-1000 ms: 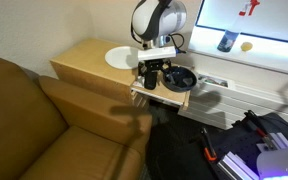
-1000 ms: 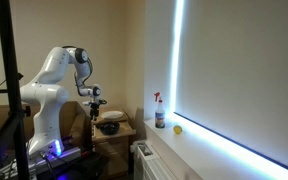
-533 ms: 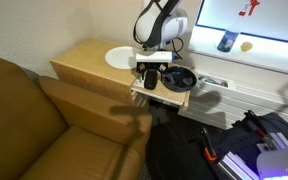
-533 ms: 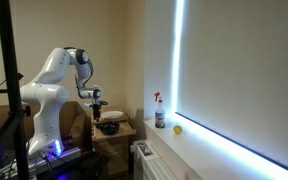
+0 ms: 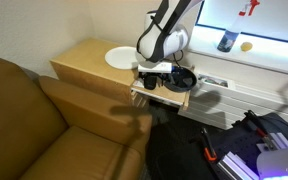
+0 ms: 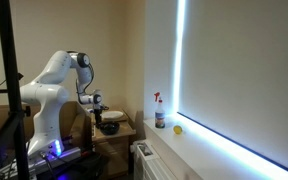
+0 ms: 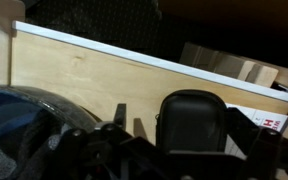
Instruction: Take the board eraser out of the drawer and put it on the plate
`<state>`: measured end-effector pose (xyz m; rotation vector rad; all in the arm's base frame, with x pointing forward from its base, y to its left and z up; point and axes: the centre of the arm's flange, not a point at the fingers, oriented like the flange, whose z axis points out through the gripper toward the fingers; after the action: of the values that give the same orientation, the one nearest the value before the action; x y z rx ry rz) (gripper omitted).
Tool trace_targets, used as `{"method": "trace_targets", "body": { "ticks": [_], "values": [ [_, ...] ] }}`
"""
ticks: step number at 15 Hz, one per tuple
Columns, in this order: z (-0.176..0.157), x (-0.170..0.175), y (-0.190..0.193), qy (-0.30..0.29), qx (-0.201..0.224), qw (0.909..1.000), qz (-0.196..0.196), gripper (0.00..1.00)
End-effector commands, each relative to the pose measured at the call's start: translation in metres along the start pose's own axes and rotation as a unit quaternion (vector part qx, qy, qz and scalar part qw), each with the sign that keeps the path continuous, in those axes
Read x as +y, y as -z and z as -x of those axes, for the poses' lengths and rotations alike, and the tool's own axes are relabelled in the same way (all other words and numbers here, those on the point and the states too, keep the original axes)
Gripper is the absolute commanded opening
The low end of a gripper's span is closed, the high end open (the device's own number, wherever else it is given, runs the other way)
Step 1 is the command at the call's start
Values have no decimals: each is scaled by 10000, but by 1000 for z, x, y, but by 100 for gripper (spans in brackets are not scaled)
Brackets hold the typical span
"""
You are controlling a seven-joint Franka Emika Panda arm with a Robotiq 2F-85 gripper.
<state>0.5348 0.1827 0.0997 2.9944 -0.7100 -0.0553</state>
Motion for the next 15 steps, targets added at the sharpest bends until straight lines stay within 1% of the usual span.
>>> {"method": "trace_targets", "body": {
  "ticks": [1, 4, 8, 9, 13, 14, 15],
  "values": [
    [-5, 0, -7, -60, 40, 10000, 40, 100],
    [-12, 4, -18, -231, 195, 9995, -3, 100],
    [-21, 0, -23, -412, 371, 9983, -183, 100],
    [-14, 4, -14, -305, 236, 9992, -132, 100],
    [-14, 3, -15, -303, 245, 9991, -139, 100],
    [-14, 3, -16, -293, 241, 9991, -160, 75],
    [-13, 3, -16, -276, 241, 9992, -151, 73]
  ]
}}
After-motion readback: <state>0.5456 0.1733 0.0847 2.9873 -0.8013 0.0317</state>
